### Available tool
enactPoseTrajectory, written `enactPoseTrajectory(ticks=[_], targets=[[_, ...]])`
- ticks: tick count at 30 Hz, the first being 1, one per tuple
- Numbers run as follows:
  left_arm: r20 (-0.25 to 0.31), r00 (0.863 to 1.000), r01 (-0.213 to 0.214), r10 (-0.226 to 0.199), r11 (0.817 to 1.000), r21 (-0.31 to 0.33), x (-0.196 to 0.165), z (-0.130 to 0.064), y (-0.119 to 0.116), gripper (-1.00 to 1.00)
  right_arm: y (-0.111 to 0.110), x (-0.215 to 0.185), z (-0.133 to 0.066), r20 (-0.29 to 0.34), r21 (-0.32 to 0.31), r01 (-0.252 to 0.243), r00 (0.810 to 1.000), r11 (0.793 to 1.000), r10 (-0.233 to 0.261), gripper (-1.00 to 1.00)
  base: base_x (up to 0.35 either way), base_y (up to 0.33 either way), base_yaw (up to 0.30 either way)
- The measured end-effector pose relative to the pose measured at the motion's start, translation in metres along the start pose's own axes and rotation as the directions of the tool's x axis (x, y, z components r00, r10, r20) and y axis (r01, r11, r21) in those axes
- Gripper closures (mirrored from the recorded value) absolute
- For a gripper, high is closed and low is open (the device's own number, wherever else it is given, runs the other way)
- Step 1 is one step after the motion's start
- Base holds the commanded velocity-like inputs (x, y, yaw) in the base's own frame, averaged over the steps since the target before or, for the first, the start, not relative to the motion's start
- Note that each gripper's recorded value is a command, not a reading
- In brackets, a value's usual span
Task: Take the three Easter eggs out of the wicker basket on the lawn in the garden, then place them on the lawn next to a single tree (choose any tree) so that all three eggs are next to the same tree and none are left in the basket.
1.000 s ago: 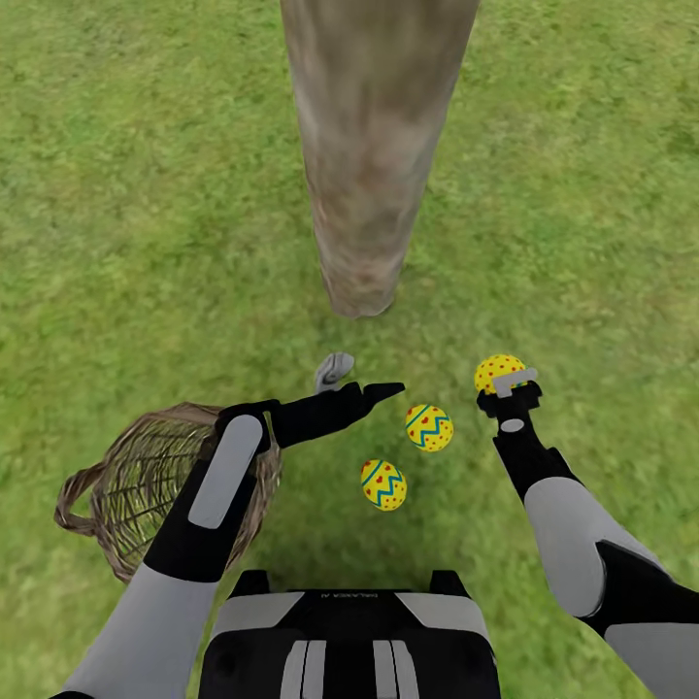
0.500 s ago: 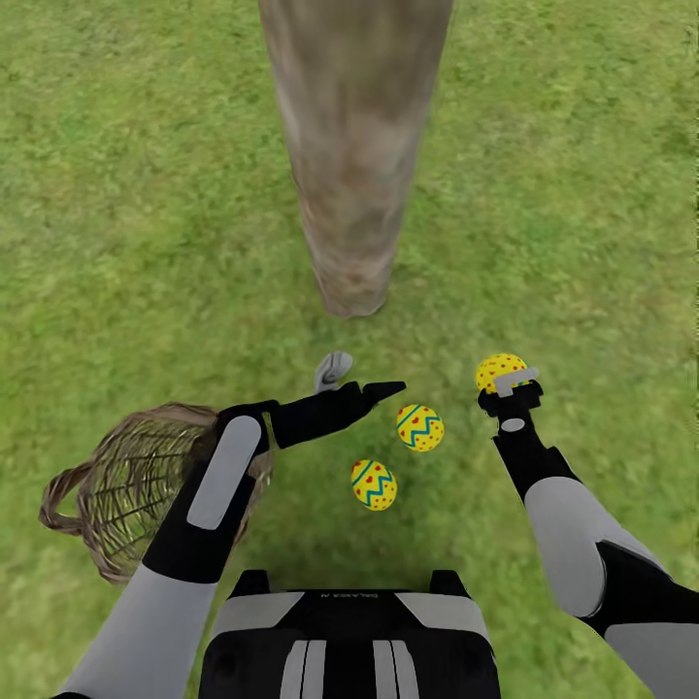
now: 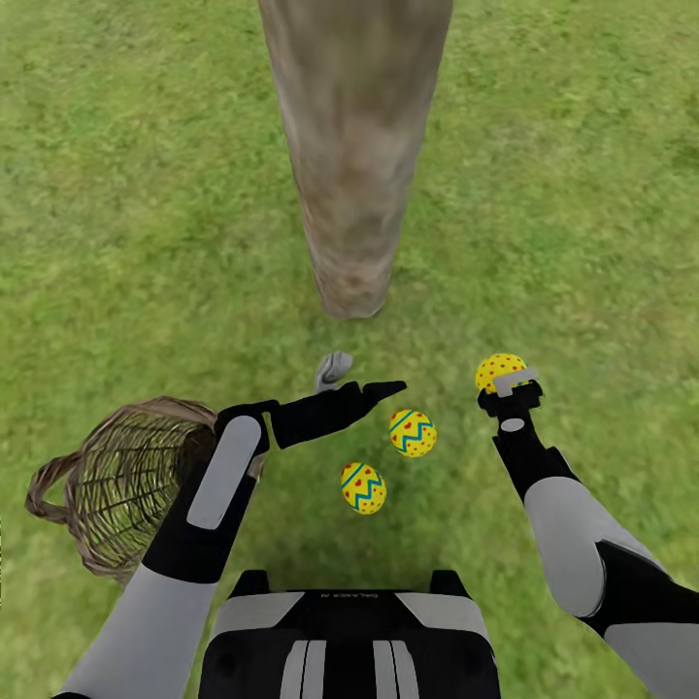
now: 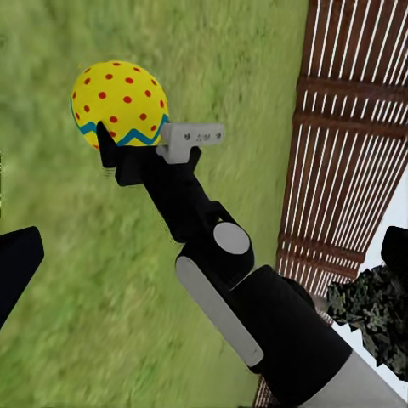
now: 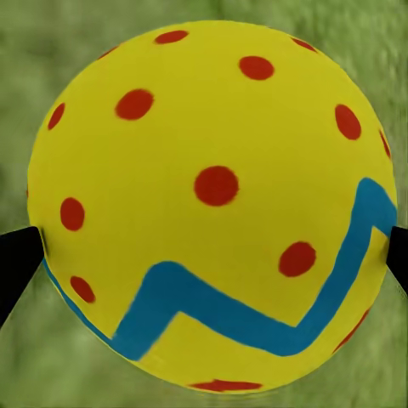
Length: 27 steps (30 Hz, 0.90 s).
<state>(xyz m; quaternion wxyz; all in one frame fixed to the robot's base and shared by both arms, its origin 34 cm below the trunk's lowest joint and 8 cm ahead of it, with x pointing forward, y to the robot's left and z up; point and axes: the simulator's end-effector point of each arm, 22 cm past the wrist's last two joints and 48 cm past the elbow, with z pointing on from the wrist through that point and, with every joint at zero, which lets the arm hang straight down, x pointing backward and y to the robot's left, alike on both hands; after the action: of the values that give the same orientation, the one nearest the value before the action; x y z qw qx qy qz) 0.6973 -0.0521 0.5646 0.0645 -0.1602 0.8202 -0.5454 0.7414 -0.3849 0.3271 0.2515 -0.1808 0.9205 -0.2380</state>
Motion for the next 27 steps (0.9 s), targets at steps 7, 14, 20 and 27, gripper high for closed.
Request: enactPoseTrajectory(ticks=[7, 14, 20, 27], targets=[[-0.001, 1.0, 0.0, 0.0, 1.0, 0.0, 0.0, 0.0, 0.0, -1.0, 0.024, -0.005, -0.005, 0.002, -0.034, -0.004, 1.0, 0.999, 0.004, 1.0, 0.001, -0.004, 0.289], [0.0, 1.0, 0.002, -0.002, 1.0, 0.003, 0.0, 0.001, -0.001, -1.0, 0.026, -0.006, -0.006, 0.003, -0.037, -0.005, 1.0, 0.999, 0.005, 1.0, 0.0, -0.155, 0.285], [0.0, 1.0, 0.001, -0.001, 1.0, 0.003, 0.0, 0.001, -0.001, -1.0, 0.034, -0.002, -0.007, -0.005, -0.055, -0.001, 1.0, 0.998, 0.001, 1.0, 0.0, -0.096, 0.033], [-0.001, 1.0, 0.001, -0.001, 1.0, 0.003, 0.0, 0.002, 0.002, -1.0, 0.07, 0.018, -0.012, -0.024, -0.133, 0.066, 0.997, 0.989, -0.07, 1.0, 0.0, -0.001, 0.0]])
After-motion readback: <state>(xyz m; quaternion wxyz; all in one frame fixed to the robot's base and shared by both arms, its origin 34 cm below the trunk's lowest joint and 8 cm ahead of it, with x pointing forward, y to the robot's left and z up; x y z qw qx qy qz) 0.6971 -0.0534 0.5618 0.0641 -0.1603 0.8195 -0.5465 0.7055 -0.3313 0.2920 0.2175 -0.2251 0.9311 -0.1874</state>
